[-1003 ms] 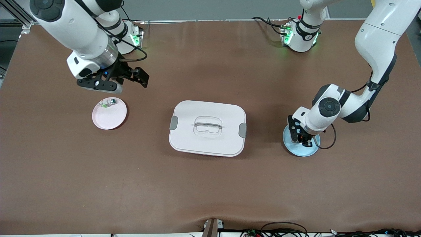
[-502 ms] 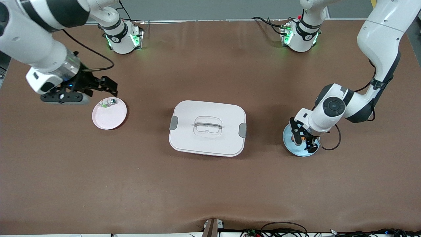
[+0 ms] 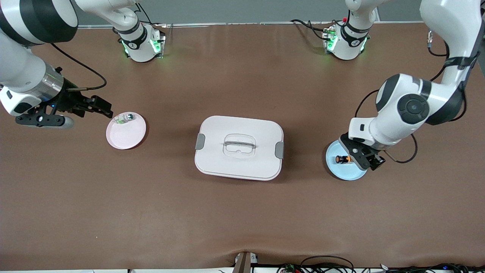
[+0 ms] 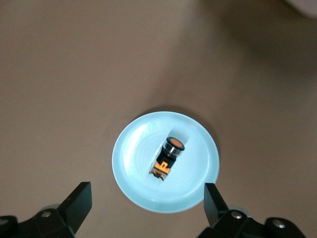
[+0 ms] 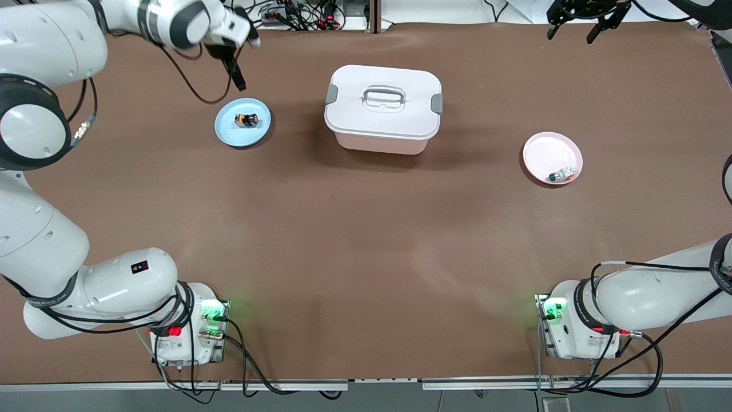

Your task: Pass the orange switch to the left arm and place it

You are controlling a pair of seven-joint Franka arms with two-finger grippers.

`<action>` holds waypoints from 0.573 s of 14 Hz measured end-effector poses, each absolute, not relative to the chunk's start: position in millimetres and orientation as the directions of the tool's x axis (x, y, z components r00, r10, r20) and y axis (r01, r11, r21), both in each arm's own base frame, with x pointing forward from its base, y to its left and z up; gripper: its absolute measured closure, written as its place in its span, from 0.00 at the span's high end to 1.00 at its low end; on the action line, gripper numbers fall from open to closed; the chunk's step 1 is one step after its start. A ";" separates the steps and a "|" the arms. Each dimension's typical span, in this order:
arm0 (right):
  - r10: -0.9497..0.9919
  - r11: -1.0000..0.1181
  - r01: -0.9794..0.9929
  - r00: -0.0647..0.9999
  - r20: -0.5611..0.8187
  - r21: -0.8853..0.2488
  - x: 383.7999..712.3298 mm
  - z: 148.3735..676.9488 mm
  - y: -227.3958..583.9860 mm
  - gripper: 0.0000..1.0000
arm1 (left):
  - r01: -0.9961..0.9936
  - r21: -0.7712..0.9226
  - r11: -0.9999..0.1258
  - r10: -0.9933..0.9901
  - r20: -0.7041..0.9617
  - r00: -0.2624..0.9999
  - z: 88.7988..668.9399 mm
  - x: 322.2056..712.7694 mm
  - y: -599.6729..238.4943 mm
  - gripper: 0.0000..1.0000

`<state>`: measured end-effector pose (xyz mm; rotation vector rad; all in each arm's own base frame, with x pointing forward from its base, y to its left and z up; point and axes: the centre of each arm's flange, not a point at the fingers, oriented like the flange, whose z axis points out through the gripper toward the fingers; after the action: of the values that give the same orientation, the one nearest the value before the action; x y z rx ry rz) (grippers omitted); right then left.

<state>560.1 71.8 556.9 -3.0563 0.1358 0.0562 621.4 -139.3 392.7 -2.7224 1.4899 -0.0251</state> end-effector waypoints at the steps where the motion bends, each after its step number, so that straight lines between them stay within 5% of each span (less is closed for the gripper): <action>1: -0.093 -0.992 -0.096 0.995 -0.041 -0.078 562.7 554.8 66.4 1.00 | -0.807 -0.020 -0.590 -0.807 0.003 0.591 413.3 624.6 -143.6 1.00; 8: -0.107 -0.992 -0.110 0.993 -0.046 -0.069 584.8 540.7 7.5 1.00 | -0.371 0.049 -0.927 -0.371 0.019 0.929 526.5 636.0 -119.3 1.00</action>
<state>584.8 7.5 540.7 -3.0649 0.1674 0.0654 636.0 -119.3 526.5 -3.1355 0.6037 -0.0154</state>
